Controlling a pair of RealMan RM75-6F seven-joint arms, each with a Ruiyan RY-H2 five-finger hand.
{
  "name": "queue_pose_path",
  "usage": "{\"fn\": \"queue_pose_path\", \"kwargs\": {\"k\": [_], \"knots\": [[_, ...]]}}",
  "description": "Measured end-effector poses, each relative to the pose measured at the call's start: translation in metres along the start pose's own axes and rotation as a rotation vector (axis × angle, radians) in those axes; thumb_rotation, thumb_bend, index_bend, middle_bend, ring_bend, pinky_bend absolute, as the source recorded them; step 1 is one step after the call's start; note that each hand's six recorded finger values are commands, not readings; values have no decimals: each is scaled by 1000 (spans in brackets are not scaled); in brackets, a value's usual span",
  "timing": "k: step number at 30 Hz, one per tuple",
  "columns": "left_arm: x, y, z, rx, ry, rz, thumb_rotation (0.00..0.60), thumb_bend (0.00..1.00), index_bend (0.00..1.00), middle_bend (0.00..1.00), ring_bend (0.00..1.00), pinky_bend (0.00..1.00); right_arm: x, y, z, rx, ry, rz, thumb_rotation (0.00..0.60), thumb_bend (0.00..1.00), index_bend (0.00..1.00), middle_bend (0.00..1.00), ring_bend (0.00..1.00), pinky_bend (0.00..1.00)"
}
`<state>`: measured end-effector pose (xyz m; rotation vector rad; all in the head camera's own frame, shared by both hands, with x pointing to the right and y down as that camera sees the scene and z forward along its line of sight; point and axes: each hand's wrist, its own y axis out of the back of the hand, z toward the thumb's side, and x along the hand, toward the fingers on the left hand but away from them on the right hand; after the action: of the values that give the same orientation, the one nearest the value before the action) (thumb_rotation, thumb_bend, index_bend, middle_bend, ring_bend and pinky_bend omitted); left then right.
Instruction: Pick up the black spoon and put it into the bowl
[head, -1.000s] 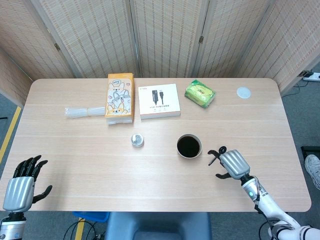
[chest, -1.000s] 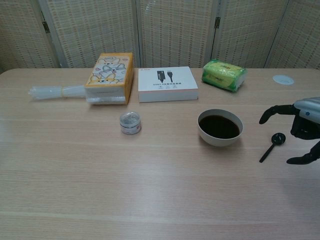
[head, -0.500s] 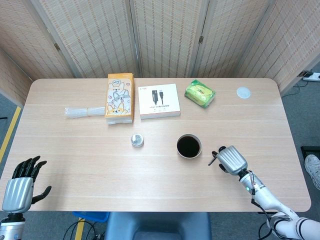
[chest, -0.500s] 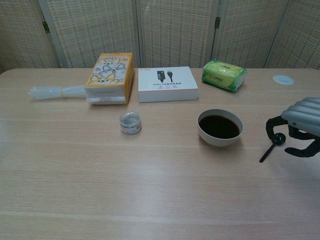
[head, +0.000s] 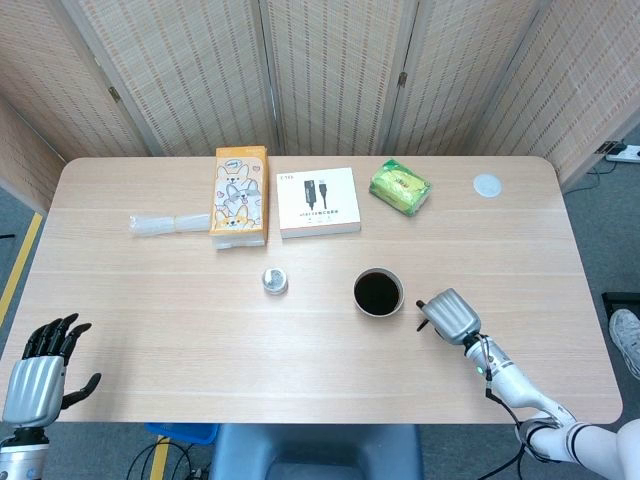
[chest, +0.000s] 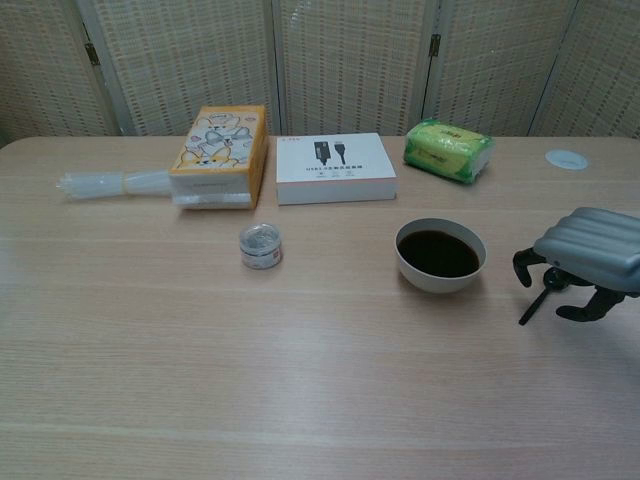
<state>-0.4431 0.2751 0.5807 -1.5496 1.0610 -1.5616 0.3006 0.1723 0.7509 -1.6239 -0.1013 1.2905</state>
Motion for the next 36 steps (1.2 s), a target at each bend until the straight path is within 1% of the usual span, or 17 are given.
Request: {"fn": "queue_pose_path", "kwargs": {"k": [5, 13, 27, 36], "knots": [[0, -2, -1, -3, 1, -3, 600, 267, 221, 134, 131, 150, -2, -5, 1, 4, -1, 11, 600, 215, 457, 1000, 1000, 1000], [0, -3, -3, -3, 4, -4, 600, 267, 221, 134, 131, 150, -7, -9, 4, 7, 4, 20, 600, 260, 472, 1000, 1000, 1000], [0, -4, -4, -8, 6, -6, 600, 267, 221, 134, 131, 150, -14, -11, 9, 28, 27, 32, 600, 294, 474, 1000, 1000, 1000], [0, -3, -6, -10, 10, -5, 600, 267, 221, 134, 131, 150, -14, -15, 11, 32, 35, 36, 600, 295, 477, 1000, 1000, 1000]]}}
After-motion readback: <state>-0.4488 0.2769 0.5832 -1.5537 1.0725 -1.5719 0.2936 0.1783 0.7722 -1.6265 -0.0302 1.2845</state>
